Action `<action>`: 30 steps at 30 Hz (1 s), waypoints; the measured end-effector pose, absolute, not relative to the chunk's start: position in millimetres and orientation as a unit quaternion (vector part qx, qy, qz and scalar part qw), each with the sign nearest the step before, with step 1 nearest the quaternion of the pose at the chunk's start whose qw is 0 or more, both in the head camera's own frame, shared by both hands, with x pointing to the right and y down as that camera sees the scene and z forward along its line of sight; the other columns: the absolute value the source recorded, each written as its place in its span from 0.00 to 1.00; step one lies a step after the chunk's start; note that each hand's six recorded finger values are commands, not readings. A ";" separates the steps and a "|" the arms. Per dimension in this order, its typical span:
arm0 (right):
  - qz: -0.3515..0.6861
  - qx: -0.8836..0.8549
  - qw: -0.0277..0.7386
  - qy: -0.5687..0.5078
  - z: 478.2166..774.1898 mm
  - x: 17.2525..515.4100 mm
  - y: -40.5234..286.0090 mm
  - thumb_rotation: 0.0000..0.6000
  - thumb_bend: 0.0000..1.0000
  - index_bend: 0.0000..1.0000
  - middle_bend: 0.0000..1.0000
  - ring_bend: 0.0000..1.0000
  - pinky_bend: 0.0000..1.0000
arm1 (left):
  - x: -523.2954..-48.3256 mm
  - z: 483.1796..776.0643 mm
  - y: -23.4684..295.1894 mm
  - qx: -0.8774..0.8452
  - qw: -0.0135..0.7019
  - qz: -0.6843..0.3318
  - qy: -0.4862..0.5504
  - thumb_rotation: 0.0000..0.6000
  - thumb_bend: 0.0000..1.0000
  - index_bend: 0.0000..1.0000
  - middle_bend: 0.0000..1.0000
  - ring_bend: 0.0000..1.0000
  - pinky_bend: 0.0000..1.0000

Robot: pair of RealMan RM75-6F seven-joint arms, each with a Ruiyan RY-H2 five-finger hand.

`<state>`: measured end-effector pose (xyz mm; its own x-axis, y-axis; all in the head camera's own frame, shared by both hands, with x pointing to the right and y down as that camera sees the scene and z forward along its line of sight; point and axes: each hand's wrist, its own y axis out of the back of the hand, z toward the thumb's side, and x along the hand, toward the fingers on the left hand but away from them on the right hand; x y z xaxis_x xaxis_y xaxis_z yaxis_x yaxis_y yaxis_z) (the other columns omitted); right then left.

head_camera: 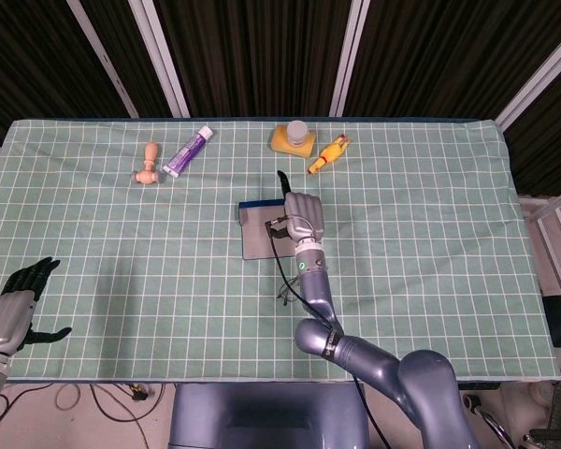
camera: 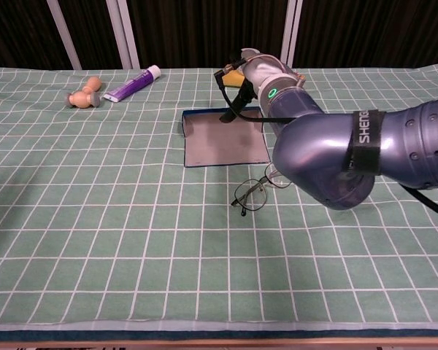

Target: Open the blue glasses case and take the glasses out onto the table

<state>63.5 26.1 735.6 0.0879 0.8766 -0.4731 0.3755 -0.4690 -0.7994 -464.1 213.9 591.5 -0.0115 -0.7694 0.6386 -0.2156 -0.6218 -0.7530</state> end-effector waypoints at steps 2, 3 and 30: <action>0.498 -0.697 0.250 -0.451 731.2 62.2 26.8 1.00 0.16 0.00 0.84 0.96 0.97 | -464.2 590.9 213.8 -0.664 0.230 -0.607 0.371 1.00 0.00 0.00 0.00 0.00 0.00; 0.496 -0.698 0.250 -0.452 729.1 61.9 27.3 1.00 0.16 0.00 0.80 0.93 0.93 | -464.3 590.7 213.8 -0.664 0.231 -0.606 0.371 1.00 0.00 0.00 0.00 0.00 0.00; 0.578 -0.631 0.379 -0.352 590.9 301.8 159.4 1.00 0.04 0.00 0.00 0.00 0.23 | -466.0 582.3 213.0 -0.630 0.316 -0.611 0.360 1.00 0.00 0.00 0.00 0.00 0.00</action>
